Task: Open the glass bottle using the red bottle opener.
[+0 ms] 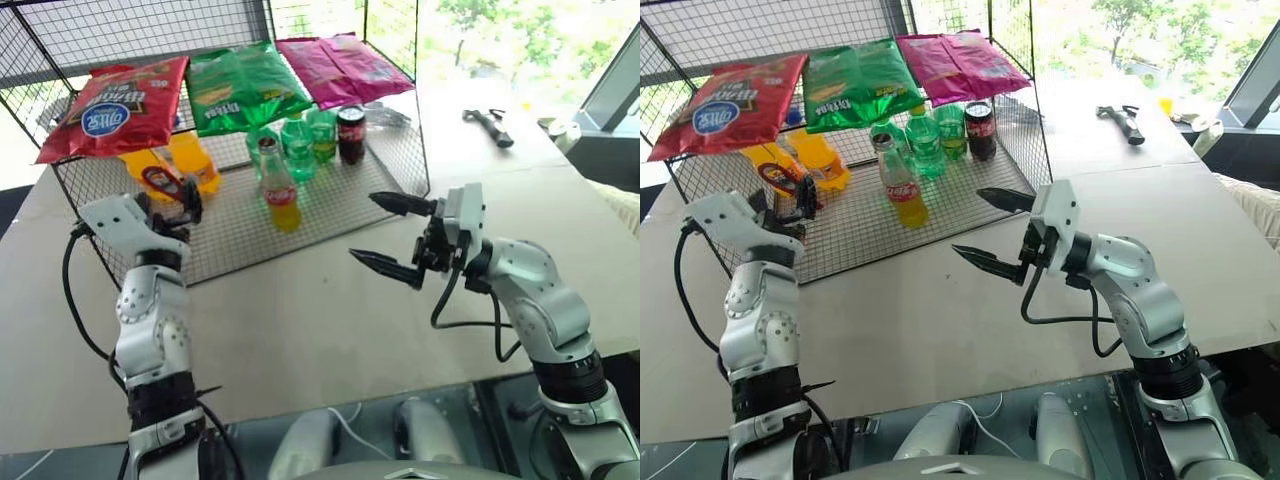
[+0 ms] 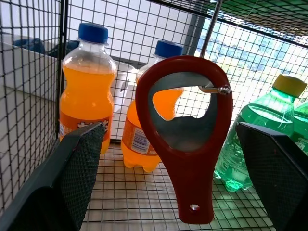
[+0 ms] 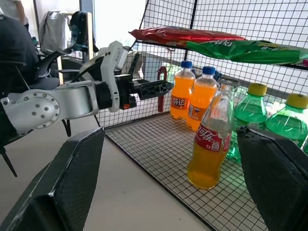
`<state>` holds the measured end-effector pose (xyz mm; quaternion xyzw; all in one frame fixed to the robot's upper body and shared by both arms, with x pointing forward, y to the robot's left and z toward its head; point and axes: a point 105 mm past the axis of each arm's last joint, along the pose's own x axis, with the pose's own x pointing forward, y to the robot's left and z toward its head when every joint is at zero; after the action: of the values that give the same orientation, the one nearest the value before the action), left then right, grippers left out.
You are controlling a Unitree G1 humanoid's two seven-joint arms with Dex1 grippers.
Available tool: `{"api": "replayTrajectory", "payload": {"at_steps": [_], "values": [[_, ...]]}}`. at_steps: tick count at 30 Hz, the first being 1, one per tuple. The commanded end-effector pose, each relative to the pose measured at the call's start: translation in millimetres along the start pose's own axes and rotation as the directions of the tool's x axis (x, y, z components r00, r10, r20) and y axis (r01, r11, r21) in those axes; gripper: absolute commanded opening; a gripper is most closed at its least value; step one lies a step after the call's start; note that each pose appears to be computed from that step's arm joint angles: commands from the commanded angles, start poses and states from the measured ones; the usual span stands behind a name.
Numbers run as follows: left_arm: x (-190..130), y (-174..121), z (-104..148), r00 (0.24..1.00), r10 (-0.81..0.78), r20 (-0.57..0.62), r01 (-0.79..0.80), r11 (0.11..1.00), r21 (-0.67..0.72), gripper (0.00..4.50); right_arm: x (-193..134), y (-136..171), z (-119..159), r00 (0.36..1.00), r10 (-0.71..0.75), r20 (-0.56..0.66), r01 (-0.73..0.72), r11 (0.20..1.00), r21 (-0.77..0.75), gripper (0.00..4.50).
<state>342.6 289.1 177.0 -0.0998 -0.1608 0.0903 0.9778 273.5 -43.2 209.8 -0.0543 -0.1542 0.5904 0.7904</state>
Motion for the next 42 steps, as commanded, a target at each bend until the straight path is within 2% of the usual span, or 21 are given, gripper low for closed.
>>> {"api": "replayTrajectory", "payload": {"at_steps": [1,7,8,10,12,13,23,25,27,28,32,36,42], "values": [[7.1,-2.6,12.9,0.998,-0.039,0.046,0.037,0.999,0.034,4.50,1.2,4.8,12.4,1.000,0.010,0.027,-0.009,0.999,-0.043,4.41],[12.9,-9.1,18.4,0.994,-0.083,0.074,0.082,0.996,0.023,4.50,1.2,5.6,11.1,1.000,-0.002,0.024,0.003,0.999,-0.044,4.41],[13.1,-9.8,19.0,0.993,-0.089,0.079,0.088,0.996,0.017,3.98,1.3,5.8,11.1,1.000,-0.003,0.025,0.004,0.999,-0.044,4.50],[12.5,-9.1,18.9,0.993,-0.086,0.082,0.085,0.996,0.012,3.29,1.3,5.7,11.1,1.000,-0.006,0.026,0.007,0.999,-0.045,4.50],[11.2,-8.3,17.7,0.993,-0.083,0.080,0.082,0.997,0.016,2.27,1.3,5.7,11.1,1.000,-0.007,0.025,0.008,0.999,-0.046,4.50],[10.5,-8.2,17.1,0.993,-0.082,0.079,0.081,0.997,0.016,1.97,1.4,5.7,11.1,1.000,-0.007,0.025,0.008,0.999,-0.046,4.50],[-0.2,-7.8,16.4,0.994,-0.058,0.091,0.055,0.998,0.031,1.83,1.1,5.1,10.3,1.000,-0.001,0.022,0.002,0.999,-0.048,4.50],[-3.6,-9.8,23.6,0.991,-0.059,0.116,0.049,0.995,0.087,1.29,0.7,5.1,9.7,1.000,0.000,0.019,0.001,0.999,-0.047,4.50],[-7.5,-13.8,30.9,0.988,-0.062,0.140,0.039,0.987,0.158,0.30,0.1,4.9,9.1,1.000,0.001,0.017,0.000,0.999,-0.046,4.50],[-9.2,-15.7,33.0,0.987,-0.062,0.147,0.034,0.982,0.185,0.03,-0.2,4.9,8.7,1.000,0.001,0.016,0.000,0.999,-0.045,4.50],[-12.4,-17.8,39.8,0.983,-0.041,0.179,-0.011,0.960,0.280,0.03,-0.2,5.0,7.7,1.000,0.003,0.014,-0.003,0.999,-0.043,4.50],[-12.3,-4.4,52.4,0.969,0.056,0.241,-0.141,0.924,0.354,0.03,0.7,5.8,7.5,1.000,0.009,0.016,-0.008,0.999,-0.040,4.50],[-14.1,-3.4,64.8,0.951,0.062,0.303,-0.224,0.814,0.537,0.03,0.2,5.8,6.5,1.000,0.006,0.016,-0.005,0.999,-0.040,4.50]]}}
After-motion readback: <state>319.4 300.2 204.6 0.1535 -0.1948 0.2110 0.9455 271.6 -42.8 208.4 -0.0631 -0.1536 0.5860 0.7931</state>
